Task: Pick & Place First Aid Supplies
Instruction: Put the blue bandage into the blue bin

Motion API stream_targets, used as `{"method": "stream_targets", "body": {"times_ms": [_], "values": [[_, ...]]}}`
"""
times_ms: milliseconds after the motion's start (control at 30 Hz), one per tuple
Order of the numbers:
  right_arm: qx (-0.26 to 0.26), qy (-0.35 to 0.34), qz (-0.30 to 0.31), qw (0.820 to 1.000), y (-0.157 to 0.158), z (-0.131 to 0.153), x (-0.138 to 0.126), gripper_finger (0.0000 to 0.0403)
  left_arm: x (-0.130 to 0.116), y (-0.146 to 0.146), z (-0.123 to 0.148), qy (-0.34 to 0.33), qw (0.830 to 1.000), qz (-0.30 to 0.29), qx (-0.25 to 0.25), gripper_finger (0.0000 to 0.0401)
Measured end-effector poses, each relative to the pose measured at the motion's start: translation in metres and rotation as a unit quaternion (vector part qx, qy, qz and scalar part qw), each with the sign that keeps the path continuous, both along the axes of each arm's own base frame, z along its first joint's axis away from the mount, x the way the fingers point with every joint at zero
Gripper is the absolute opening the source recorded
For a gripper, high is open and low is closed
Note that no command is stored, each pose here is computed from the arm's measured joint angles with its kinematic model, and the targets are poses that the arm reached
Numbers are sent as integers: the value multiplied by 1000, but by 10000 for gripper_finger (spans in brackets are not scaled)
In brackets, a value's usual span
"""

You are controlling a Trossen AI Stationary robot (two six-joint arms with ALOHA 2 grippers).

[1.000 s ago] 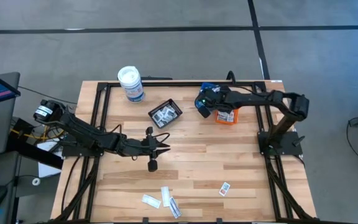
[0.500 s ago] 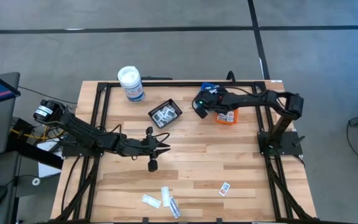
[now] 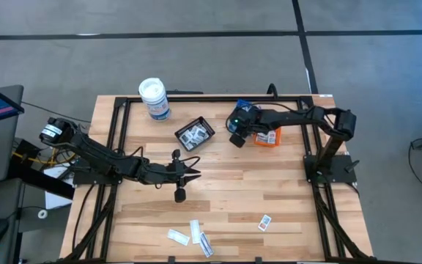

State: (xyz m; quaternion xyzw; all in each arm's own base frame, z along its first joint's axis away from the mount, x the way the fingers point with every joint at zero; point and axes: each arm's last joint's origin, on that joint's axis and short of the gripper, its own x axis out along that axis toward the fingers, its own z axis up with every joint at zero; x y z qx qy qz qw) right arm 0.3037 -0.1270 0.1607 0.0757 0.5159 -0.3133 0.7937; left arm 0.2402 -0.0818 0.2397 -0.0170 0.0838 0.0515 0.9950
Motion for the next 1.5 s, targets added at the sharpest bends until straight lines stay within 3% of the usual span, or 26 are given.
{"method": "stream_targets", "body": {"times_ms": [133,467,633,767,933,1067,1167,1367,1500], "values": [[9,-5,23,1000,8,1,3,91,0,0,0,0,1000,0,0,57],[98,-49,135,985,42,17,25,91,0,0,1,-3,1000,0,0,57],[92,-70,197,974,71,35,41,91,0,-1,1,-4,1000,-6,-8,57],[82,-97,237,963,98,58,43,91,-1,-11,-1,0,997,-64,-44,57],[74,-96,326,938,146,88,22,91,4,-36,-13,-7,993,-111,-40,64],[53,-121,426,895,188,99,-3,91,16,-51,-23,-12,991,-129,-21,89],[69,-134,472,869,208,95,-30,91,26,-62,-27,-6,990,-138,-16,113],[96,-184,484,850,217,89,-75,91,30,-91,-57,49,981,-184,-21,147],[94,-206,490,841,214,88,-93,91,25,-108,-83,86,981,-168,-43,151]]}}
